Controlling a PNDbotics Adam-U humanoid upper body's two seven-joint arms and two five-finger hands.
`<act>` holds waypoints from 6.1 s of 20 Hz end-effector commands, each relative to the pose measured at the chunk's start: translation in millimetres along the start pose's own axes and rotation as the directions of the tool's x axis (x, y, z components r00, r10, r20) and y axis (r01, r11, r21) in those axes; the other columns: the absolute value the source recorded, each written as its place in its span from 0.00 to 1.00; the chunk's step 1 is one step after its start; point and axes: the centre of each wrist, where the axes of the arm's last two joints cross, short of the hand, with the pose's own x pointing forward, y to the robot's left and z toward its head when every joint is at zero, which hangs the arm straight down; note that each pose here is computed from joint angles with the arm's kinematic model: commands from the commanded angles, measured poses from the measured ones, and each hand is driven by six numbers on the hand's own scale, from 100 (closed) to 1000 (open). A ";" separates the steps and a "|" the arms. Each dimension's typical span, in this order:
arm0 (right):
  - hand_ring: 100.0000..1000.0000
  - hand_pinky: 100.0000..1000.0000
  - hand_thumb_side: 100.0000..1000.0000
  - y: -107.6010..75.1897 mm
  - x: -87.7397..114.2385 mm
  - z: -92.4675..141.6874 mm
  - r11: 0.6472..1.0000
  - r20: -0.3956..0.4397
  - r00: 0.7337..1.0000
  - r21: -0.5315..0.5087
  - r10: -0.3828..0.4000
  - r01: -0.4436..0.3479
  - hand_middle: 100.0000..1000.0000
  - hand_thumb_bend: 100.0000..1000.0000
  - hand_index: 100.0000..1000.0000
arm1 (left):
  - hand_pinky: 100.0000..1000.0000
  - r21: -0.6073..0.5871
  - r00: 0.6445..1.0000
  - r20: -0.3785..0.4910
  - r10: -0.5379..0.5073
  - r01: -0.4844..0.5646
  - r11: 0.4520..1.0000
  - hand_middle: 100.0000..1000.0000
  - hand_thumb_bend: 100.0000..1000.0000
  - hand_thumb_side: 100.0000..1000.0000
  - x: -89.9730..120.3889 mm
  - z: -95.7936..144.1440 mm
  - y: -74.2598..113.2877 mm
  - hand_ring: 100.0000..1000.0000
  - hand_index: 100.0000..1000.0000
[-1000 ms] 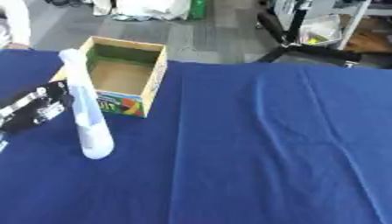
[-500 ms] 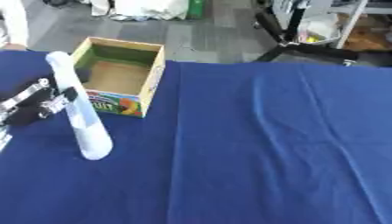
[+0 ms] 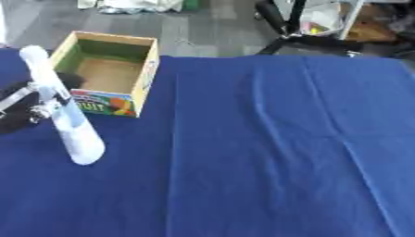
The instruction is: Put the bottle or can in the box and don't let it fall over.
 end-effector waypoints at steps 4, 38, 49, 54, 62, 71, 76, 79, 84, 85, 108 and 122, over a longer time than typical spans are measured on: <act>1.00 0.97 0.47 2.1 6.2 -3.5 1.000 0.025 1.000 0.023 0.018 -0.019 1.00 0.00 1.00 | 1.00 -0.002 0.999 0.024 -0.027 0.027 1.000 0.81 0.00 0.65 8.4 -5.3 10.5 0.87 0.83; 1.00 0.97 0.48 3.1 4.5 -1.7 1.000 0.020 1.000 0.002 0.020 -0.020 1.00 0.00 1.00 | 1.00 -0.153 0.957 -0.231 0.178 -0.217 0.964 0.49 0.00 0.45 -29.8 7.6 -17.6 0.39 0.58; 1.00 0.98 0.47 2.8 4.2 -1.2 1.000 0.010 1.000 -0.016 0.018 -0.018 1.00 0.00 1.00 | 1.00 -0.110 0.932 -0.264 0.248 -0.285 0.952 0.00 0.00 0.44 -37.6 5.3 -23.6 0.12 0.05; 1.00 0.98 0.48 2.5 4.3 -1.2 1.000 0.008 1.000 -0.020 0.017 -0.017 1.00 0.00 1.00 | 1.00 -0.116 0.941 -0.225 0.253 -0.284 0.952 0.00 0.00 0.46 -33.2 4.0 -22.7 0.11 0.05; 1.00 0.97 0.48 1.9 4.5 -1.0 1.000 0.007 1.000 -0.024 0.019 -0.019 1.00 0.00 1.00 | 0.88 -0.091 0.971 -0.057 0.230 -0.235 0.968 0.00 0.00 0.53 -16.0 2.9 -10.0 0.09 0.04; 1.00 0.97 0.48 -0.3 5.9 -1.4 0.999 0.017 1.000 -0.035 0.018 -0.018 1.00 0.00 1.00 | 0.84 -0.020 0.976 0.109 0.188 -0.187 0.982 0.00 0.00 0.61 6.8 0.7 9.5 0.09 0.04; 1.00 0.97 0.49 -1.7 6.6 -1.4 0.999 0.021 1.000 -0.041 0.016 -0.015 1.00 0.00 1.00 | 0.82 0.057 0.962 0.214 0.169 -0.185 0.981 0.00 0.00 0.64 30.9 -4.2 33.9 0.08 0.04; 1.00 0.97 0.48 -2.1 6.8 -1.5 0.999 0.021 1.000 -0.041 0.014 -0.013 1.00 0.00 1.00 | 0.81 0.131 0.951 0.273 0.142 -0.183 0.974 0.00 0.00 0.64 49.0 -6.5 58.9 0.08 0.04; 1.00 0.97 0.48 -2.5 7.9 -2.7 0.999 0.028 1.000 -0.038 0.010 -0.008 1.00 0.00 1.00 | 0.81 0.262 0.951 0.291 0.101 -0.181 0.948 0.00 0.00 0.61 62.2 -6.7 104.1 0.09 0.04; 1.00 0.97 0.48 -2.5 8.1 -3.0 0.999 0.029 1.000 -0.038 0.008 -0.007 1.00 0.00 1.00 | 0.82 0.290 0.955 0.282 0.091 -0.176 0.941 0.00 0.00 0.58 63.4 -6.7 112.0 0.09 0.04; 1.00 0.97 0.47 11.1 8.5 -14.6 1.000 0.061 0.998 0.001 -0.017 0.017 1.00 0.00 1.00 | 0.85 0.634 0.995 0.000 0.100 -0.077 0.769 0.02 0.00 0.64 2.4 -40.9 138.7 0.12 0.07; 1.00 0.97 0.47 14.5 7.1 -15.0 1.000 0.055 0.998 0.001 -0.017 0.017 1.00 0.00 1.00 | 1.00 0.475 0.993 -0.052 -0.105 0.118 0.872 0.93 0.00 0.58 -55.5 -45.8 107.9 1.00 0.94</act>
